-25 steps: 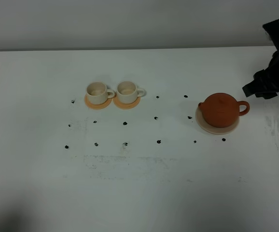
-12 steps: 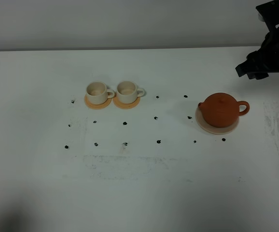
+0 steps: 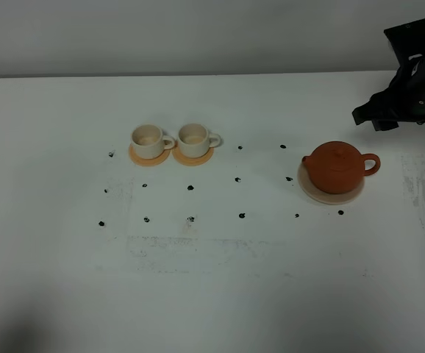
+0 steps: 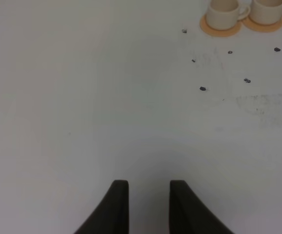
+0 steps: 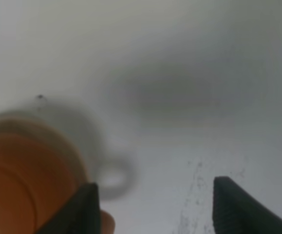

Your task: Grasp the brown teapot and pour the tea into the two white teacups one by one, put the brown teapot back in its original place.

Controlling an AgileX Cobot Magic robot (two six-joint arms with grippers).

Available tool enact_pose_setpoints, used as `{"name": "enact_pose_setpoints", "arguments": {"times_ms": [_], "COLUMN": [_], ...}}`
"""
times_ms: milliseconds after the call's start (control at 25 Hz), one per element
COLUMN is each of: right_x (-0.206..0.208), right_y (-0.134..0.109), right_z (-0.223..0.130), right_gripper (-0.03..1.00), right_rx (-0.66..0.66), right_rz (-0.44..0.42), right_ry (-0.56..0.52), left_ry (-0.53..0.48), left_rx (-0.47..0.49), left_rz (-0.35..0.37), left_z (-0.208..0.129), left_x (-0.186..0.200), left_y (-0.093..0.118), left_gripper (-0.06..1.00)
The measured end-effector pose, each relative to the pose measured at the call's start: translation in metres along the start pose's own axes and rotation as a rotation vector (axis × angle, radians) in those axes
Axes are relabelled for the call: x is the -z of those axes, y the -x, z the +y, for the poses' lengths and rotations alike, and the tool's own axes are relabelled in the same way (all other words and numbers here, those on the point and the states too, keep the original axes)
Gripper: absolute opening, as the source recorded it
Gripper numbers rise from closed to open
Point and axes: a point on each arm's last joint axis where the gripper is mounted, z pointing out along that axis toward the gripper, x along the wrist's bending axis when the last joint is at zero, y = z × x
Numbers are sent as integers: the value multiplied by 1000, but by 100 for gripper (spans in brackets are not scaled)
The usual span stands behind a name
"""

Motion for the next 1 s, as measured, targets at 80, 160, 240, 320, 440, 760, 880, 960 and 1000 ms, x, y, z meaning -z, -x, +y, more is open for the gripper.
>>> {"name": "enact_pose_setpoints", "arguments": {"times_ms": [80, 160, 240, 320, 440, 760, 880, 960, 1000], "right_x": [-8, -15, -22, -29, -37, -42, -42, -42, -41], "right_y": [0, -1, -1, -2, -3, -3, -3, -3, -2], "right_z": [-1, -2, -4, -6, -8, -12, -13, -14, -15], "right_gripper": [49, 49, 49, 49, 49, 49, 49, 49, 49], "right_rx": [-15, -21, -22, -21, -20, -4, 8, 19, 23], "right_rz": [3, 6, 9, 11, 13, 9, 9, 9, 8], "right_ry": [-1, -9, -24, -40, -58, -91, -107, -117, -122], "left_ry": [0, 0, 0, 0, 0, 0, 0, 0, 0], "left_rx": [0, 0, 0, 0, 0, 0, 0, 0, 0], "left_rz": [0, 0, 0, 0, 0, 0, 0, 0, 0], "left_z": [0, 0, 0, 0, 0, 0, 0, 0, 0], "left_x": [0, 0, 0, 0, 0, 0, 0, 0, 0], "left_y": [0, 0, 0, 0, 0, 0, 0, 0, 0], "left_gripper": [22, 22, 22, 22, 22, 22, 22, 22, 22]}}
